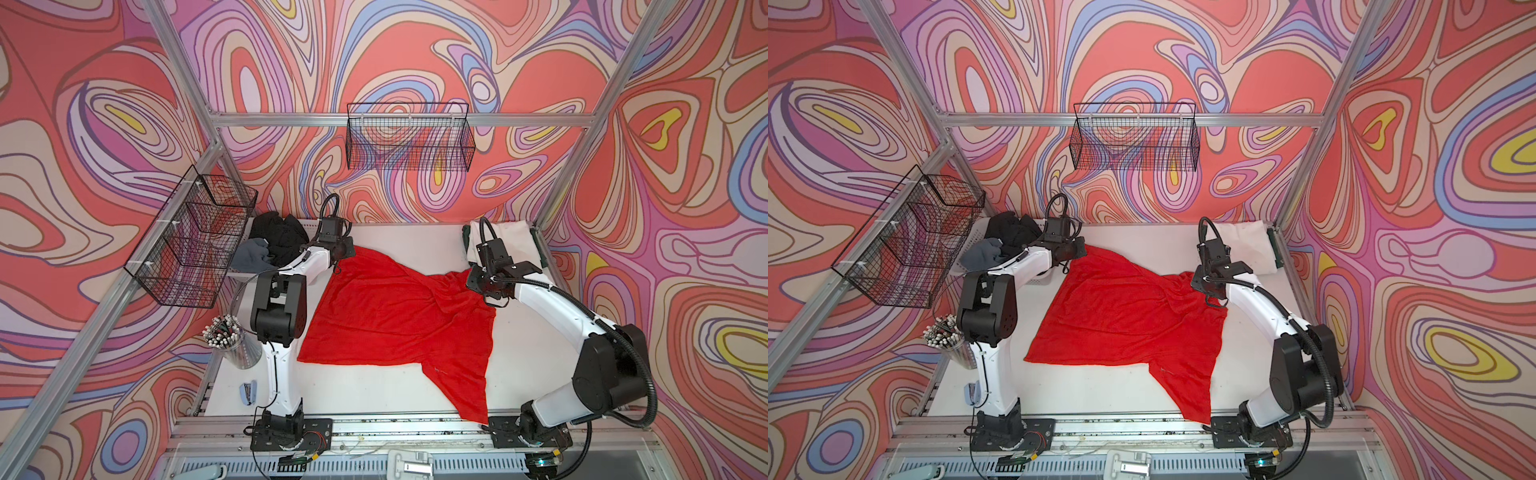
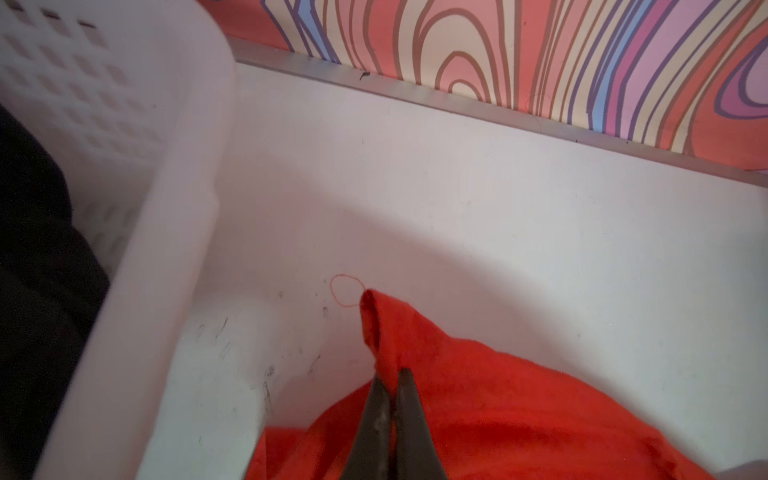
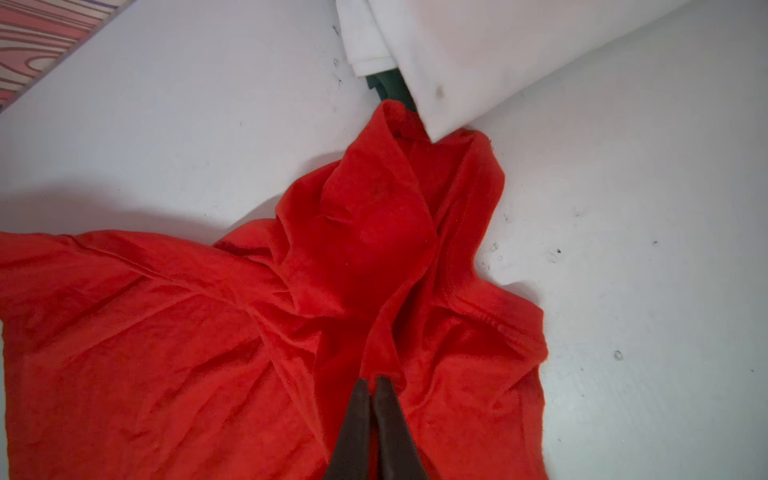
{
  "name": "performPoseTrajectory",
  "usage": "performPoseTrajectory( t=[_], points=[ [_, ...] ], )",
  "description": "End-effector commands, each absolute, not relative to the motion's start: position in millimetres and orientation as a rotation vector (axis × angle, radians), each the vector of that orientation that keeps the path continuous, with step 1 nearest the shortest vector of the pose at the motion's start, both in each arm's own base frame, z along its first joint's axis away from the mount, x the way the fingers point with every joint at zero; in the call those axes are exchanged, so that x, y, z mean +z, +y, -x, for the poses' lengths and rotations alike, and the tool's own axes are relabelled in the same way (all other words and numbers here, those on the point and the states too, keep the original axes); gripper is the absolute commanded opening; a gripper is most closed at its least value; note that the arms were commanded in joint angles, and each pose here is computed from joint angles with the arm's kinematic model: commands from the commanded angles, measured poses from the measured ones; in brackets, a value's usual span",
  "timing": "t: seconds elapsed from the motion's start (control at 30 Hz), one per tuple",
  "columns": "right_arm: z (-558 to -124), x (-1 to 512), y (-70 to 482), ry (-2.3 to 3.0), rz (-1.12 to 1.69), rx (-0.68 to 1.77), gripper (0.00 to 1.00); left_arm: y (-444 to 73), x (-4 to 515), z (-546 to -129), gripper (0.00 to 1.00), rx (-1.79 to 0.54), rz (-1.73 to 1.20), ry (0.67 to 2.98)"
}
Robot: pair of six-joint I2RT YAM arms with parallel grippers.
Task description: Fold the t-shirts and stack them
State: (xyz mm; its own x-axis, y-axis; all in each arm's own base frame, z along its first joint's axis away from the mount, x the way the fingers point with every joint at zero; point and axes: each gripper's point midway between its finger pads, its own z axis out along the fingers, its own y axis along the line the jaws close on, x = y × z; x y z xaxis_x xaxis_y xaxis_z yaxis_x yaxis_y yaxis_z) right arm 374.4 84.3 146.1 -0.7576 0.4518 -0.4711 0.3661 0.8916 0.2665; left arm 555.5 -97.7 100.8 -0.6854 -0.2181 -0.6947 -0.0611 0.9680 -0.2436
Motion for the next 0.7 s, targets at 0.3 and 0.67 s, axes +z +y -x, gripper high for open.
performPoseTrajectory(
  t=[0.3,0.67],
  points=[
    [-350.8,162.7,67.0,2.49,-0.675,0.22,0.0,-91.6,177.8,-527.4,0.0,-0.177,0.151,1.94],
    [-336.4,149.0,48.3,2.504,-0.742,0.211,0.0,-71.8,168.5,-480.7,0.0,-0.101,0.214,1.873]
  ],
)
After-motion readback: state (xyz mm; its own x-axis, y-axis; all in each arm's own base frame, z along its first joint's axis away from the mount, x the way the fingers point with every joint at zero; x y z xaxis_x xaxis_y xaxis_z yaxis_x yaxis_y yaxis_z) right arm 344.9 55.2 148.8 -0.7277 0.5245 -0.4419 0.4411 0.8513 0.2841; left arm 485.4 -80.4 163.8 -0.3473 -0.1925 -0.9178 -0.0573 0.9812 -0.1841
